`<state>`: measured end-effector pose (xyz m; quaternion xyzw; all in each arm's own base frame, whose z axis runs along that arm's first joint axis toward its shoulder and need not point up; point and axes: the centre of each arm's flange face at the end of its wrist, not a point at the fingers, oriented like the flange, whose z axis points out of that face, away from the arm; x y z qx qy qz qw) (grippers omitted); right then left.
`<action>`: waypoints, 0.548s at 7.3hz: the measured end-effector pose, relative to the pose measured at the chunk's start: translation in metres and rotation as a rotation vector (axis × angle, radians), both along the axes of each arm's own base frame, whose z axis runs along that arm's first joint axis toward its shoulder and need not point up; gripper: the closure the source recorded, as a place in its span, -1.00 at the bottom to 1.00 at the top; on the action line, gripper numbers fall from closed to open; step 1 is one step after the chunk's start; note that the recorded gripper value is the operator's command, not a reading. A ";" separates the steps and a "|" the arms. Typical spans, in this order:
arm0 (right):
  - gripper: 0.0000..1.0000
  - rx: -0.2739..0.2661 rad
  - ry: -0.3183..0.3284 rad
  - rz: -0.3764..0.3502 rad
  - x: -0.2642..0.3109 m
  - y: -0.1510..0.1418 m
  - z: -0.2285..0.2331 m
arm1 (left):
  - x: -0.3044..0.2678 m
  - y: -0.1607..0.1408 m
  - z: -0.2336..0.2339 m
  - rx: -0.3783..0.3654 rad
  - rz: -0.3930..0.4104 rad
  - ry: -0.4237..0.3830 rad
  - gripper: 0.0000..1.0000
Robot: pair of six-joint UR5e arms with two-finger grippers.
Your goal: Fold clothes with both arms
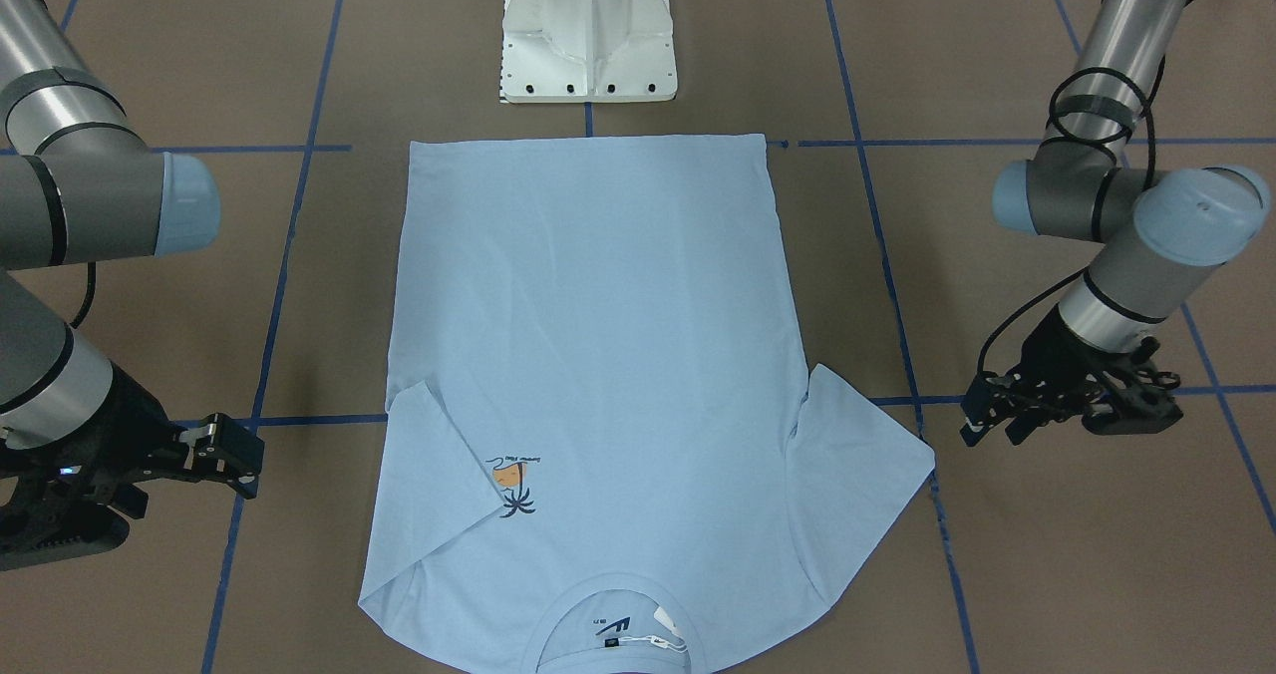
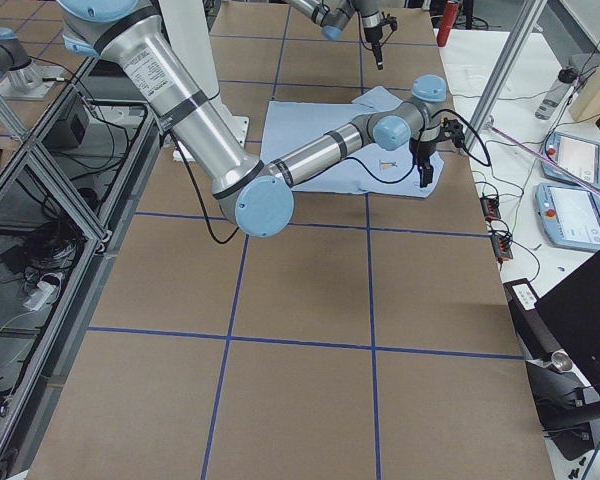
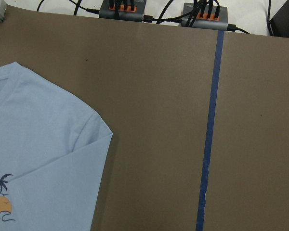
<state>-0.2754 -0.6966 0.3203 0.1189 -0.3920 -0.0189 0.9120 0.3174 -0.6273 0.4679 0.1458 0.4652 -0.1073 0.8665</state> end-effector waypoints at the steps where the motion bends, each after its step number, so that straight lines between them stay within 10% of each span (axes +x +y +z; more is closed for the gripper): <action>1: -1.00 -0.001 0.001 0.000 0.000 0.000 0.002 | 0.025 -0.003 -0.004 -0.002 -0.015 -0.007 -0.19; 4: -1.00 -0.002 0.004 0.002 0.000 0.001 0.004 | 0.048 -0.007 0.003 0.002 -0.031 -0.022 -0.15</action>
